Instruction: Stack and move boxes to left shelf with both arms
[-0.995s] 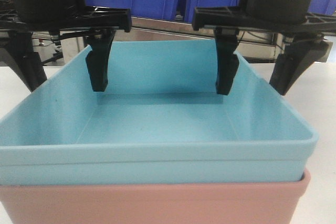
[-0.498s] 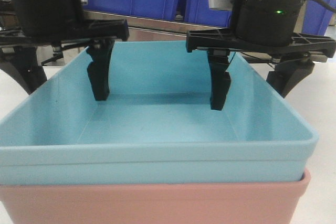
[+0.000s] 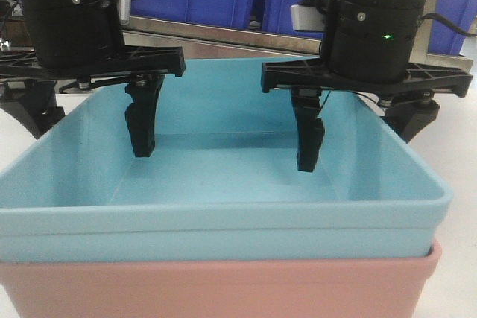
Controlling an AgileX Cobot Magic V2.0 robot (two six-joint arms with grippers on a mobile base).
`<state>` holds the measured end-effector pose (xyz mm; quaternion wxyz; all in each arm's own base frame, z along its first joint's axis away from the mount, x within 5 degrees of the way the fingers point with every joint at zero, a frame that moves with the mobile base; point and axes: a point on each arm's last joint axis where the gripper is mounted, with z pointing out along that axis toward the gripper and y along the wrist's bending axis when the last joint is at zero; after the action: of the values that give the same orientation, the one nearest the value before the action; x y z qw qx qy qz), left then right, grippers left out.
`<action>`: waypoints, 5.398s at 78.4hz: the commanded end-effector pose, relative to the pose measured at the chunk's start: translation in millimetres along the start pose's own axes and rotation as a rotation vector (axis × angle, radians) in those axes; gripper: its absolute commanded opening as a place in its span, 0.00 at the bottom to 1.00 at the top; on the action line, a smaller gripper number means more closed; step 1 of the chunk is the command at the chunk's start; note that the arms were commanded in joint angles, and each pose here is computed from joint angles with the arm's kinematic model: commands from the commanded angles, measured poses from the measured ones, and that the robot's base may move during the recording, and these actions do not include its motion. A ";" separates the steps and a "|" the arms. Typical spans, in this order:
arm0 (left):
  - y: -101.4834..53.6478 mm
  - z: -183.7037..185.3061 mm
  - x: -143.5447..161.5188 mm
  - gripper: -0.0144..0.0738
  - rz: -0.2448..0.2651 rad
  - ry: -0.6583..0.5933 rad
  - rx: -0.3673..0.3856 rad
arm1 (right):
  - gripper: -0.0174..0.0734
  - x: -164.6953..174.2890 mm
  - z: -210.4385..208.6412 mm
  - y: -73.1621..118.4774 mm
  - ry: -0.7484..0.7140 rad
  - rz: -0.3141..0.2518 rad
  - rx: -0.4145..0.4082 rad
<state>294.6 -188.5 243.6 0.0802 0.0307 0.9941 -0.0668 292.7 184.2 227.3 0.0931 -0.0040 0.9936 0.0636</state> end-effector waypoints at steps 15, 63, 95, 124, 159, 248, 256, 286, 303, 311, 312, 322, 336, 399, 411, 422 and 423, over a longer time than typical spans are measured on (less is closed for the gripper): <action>1.8 -12.1 4.1 0.62 0.003 -0.032 0.017 | 0.74 -3.5 -20.9 1.5 -0.051 -0.011 -0.026; 2.0 -10.4 5.6 0.51 -0.004 -0.022 0.019 | 0.68 -2.6 -20.9 1.0 -0.041 -0.011 -0.020; -0.5 -10.5 9.4 0.17 -0.035 0.021 0.046 | 0.27 -1.2 -20.8 0.2 -0.024 -0.009 -0.012; -0.8 -10.5 9.1 0.17 -0.036 0.017 0.050 | 0.27 -0.7 -20.8 -0.1 -0.019 -0.009 -0.009; -8.2 -45.3 9.5 0.17 -0.089 0.044 0.070 | 0.27 -6.8 -62.5 -1.5 -0.053 0.028 0.032; -29.6 -120.5 101.8 0.17 -0.034 0.005 0.108 | 0.27 92.1 -142.4 11.2 -0.093 0.005 -0.006; -27.0 -120.4 107.2 0.17 -0.040 0.010 0.107 | 0.27 99.7 -143.8 7.2 -0.090 0.022 -0.014; -18.2 -124.2 127.7 0.17 -0.047 0.025 0.126 | 0.27 128.0 -147.1 0.5 -0.086 0.034 -0.045; -13.5 -127.7 131.8 0.16 -0.049 0.015 0.133 | 0.27 127.8 -147.1 -0.2 -0.093 0.032 -0.043; -11.2 -131.4 133.0 0.16 -0.047 0.000 0.138 | 0.27 128.1 -147.1 -0.8 -0.090 0.032 -0.037; -11.0 -131.4 132.8 0.16 -0.047 -0.002 0.136 | 0.27 128.1 -147.1 -0.8 -0.090 0.032 -0.037; -8.4 -134.5 133.3 0.16 -0.043 -0.022 0.134 | 0.27 127.9 -147.1 -1.2 -0.092 0.031 -0.033; -8.1 -135.1 133.5 0.16 -0.045 -0.023 0.136 | 0.27 128.3 -147.0 -2.2 -0.088 0.031 -0.022; -7.3 -135.0 132.7 0.16 -0.026 -0.034 0.126 | 0.27 130.0 -155.8 -8.7 -0.127 0.029 -0.035; -7.3 -135.0 132.7 0.16 -0.026 -0.034 0.126 | 0.27 129.8 -155.8 -8.4 -0.130 0.029 -0.038; -7.3 -135.0 132.7 0.16 -0.026 -0.034 0.126 | 0.27 129.8 -155.8 -8.4 -0.130 0.029 -0.038; -7.3 -135.0 132.7 0.16 -0.026 -0.034 0.126 | 0.27 129.8 -155.8 -8.4 -0.130 0.029 -0.038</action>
<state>152.9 -175.4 337.7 0.0943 0.0156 0.9888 -0.1147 143.3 165.7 337.8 0.1490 0.0100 0.9853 0.0826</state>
